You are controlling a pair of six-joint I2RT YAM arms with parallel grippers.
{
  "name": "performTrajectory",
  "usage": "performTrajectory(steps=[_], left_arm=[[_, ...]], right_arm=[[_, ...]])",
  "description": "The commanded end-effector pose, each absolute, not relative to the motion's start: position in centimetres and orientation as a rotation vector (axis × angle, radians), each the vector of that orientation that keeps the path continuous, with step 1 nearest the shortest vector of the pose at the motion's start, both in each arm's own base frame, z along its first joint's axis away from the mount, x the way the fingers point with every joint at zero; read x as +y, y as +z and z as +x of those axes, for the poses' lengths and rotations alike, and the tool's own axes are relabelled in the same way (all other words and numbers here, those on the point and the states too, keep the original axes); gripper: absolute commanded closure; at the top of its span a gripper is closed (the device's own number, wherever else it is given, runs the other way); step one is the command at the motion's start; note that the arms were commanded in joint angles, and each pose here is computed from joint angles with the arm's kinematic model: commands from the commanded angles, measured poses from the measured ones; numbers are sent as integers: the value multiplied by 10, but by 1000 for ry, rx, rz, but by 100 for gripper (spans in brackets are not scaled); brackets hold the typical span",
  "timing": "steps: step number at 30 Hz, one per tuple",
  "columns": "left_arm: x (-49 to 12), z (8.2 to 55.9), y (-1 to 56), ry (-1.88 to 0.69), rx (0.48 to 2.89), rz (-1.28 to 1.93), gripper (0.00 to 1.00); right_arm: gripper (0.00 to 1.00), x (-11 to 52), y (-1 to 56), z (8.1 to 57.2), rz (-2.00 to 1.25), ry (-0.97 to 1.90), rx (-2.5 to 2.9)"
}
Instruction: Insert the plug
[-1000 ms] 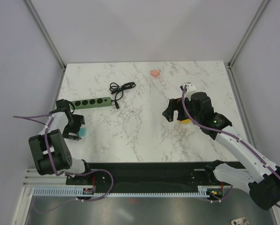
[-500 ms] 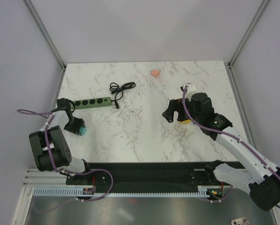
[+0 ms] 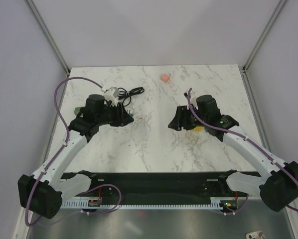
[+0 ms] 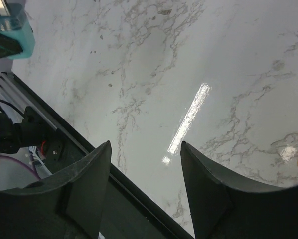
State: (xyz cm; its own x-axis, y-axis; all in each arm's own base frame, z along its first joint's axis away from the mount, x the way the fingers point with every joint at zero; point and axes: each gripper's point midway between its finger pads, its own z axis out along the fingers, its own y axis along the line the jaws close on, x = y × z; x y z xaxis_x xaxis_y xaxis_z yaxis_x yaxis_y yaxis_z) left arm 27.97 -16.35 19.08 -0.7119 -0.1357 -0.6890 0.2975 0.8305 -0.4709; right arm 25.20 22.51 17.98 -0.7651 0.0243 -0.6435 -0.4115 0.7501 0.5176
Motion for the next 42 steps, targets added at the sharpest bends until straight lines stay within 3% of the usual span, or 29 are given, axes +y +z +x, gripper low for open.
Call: performTrajectory(steps=[1, 13, 21, 31, 35, 39, 40, 41, 42], left_arm=[[-208, 252, 210, -878, 2125, 514, 98], [-268, 184, 230, -919, 1967, 890, 98], [-274, 180, 224, -898, 1973, 938, 98], [-274, 179, 221, -883, 1960, 967, 98], [-273, 179, 220, -869, 1959, 981, 94], [-273, 180, 222, -861, 1950, 987, 88], [-273, 181, 223, -857, 1944, 986, 84], [-272, 181, 224, -855, 1943, 984, 71], [-272, 182, 224, -851, 1944, 982, 64]], right_arm=[[36, 243, 220, 250, -335, 1031, 2222], [43, 280, 245, 225, -374, 1435, 2194], [32, 304, 255, 211, -393, 1562, 2178], [33, 338, 224, 185, -476, 1555, 2302], [60, 339, 212, 183, -463, 1530, 2341], [70, 340, 211, 181, -466, 1541, 2339], [74, 340, 211, 182, -465, 1537, 2336], [82, 341, 211, 183, -460, 1535, 2329], [86, 341, 212, 184, -456, 1538, 2323]])
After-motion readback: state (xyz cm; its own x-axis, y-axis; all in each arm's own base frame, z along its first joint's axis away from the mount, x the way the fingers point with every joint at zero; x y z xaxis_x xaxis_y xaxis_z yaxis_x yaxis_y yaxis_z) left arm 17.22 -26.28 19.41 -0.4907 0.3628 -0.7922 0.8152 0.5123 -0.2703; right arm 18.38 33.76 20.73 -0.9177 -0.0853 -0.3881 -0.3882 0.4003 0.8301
